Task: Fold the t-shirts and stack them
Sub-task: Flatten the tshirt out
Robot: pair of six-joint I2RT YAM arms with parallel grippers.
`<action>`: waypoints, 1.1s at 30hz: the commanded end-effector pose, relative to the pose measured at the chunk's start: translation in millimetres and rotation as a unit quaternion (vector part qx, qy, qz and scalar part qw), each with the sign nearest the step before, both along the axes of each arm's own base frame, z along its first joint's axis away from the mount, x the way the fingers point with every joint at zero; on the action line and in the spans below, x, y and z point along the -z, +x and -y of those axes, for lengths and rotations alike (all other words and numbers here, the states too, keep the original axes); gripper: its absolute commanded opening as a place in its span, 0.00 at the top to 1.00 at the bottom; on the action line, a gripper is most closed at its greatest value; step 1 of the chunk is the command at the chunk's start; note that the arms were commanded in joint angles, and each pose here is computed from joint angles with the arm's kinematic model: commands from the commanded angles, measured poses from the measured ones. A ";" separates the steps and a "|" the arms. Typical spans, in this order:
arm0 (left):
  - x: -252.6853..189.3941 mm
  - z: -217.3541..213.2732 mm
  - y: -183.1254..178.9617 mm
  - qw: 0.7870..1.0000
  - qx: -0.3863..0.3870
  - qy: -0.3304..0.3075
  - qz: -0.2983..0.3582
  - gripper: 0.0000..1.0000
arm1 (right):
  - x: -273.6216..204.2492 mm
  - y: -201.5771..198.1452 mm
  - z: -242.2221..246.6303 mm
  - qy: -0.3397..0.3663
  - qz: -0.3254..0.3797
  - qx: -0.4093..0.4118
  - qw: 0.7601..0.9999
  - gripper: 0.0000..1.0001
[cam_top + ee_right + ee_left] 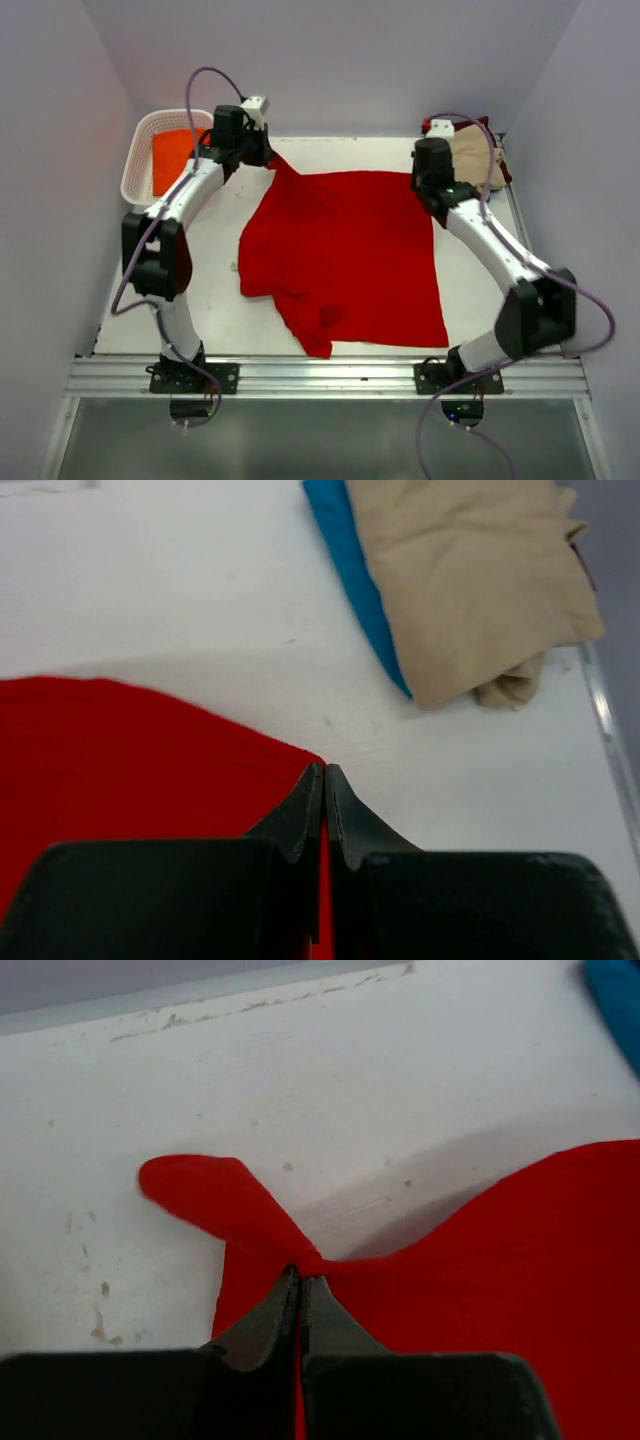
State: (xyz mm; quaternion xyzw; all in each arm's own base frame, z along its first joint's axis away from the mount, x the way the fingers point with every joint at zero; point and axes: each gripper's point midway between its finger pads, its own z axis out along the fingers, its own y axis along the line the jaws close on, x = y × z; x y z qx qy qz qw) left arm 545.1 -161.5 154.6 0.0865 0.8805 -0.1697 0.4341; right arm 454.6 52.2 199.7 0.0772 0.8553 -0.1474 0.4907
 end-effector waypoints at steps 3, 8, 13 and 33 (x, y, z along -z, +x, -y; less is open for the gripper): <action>-262.4 7.4 -119.6 0.953 0.087 -0.100 0.273 1.00 | -185.7 -95.1 -54.9 0.141 0.238 -0.243 0.930 1.00; -380.5 5.9 -308.9 0.886 0.156 -0.154 0.408 1.00 | -295.0 -256.3 -45.2 0.163 0.382 -0.362 0.835 1.00; -448.7 -35.5 -436.2 0.824 0.164 -0.194 0.507 1.00 | -343.9 -342.4 -17.8 0.155 0.445 -0.367 0.802 1.00; -364.9 -10.3 -91.9 0.937 0.025 -0.043 0.345 1.00 | -259.9 -36.1 -9.3 0.051 0.244 -0.095 0.964 1.00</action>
